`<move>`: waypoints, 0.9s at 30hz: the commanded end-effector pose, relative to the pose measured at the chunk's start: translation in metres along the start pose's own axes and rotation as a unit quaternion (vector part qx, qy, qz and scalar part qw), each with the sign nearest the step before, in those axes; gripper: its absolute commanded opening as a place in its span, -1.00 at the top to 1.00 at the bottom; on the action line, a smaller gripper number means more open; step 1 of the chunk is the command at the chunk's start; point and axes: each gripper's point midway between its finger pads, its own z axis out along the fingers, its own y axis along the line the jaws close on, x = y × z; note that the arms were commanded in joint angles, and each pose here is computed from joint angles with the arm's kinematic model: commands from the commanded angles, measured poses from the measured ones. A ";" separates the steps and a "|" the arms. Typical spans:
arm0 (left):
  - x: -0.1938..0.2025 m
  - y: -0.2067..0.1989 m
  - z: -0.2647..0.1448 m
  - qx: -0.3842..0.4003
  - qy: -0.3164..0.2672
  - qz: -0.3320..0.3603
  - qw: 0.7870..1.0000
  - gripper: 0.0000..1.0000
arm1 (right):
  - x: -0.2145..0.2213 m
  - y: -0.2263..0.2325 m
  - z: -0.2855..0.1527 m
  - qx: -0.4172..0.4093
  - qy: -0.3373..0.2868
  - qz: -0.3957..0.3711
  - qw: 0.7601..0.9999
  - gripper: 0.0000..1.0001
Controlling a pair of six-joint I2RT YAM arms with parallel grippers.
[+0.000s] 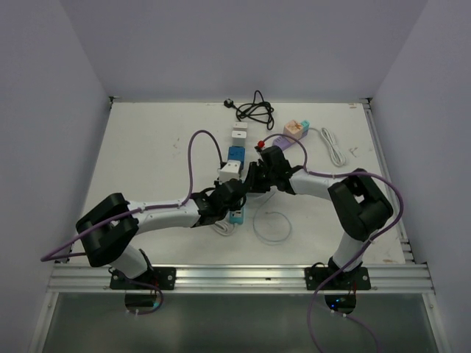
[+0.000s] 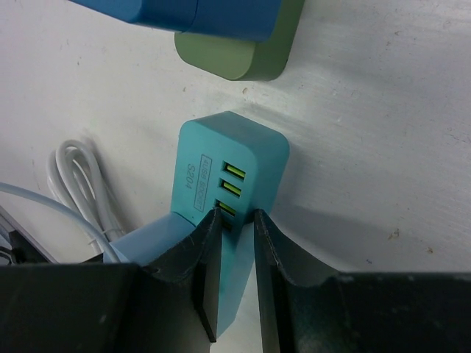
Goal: Pull the plug off the socket
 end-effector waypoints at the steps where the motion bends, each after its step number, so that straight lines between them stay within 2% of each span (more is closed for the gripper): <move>1: -0.038 -0.016 -0.014 0.018 -0.048 -0.042 0.998 1.00 | 0.058 -0.078 0.009 0.145 0.072 0.022 0.987 0.63; 10: -0.072 -0.022 -0.039 0.038 -0.089 -0.059 0.994 1.00 | 0.071 -0.106 0.010 0.219 0.089 0.029 0.971 0.73; 19: -0.088 -0.015 -0.051 0.032 -0.115 -0.070 0.990 1.00 | 0.072 -0.116 0.006 0.279 0.082 0.012 0.957 0.76; 24: -0.096 -0.013 -0.058 0.032 -0.127 -0.074 0.989 1.00 | 0.074 -0.113 0.009 0.274 0.086 0.011 0.958 0.75; 27: -0.089 0.004 -0.059 0.000 -0.123 -0.071 0.990 1.00 | 0.069 -0.102 0.010 0.245 0.075 0.010 0.967 0.71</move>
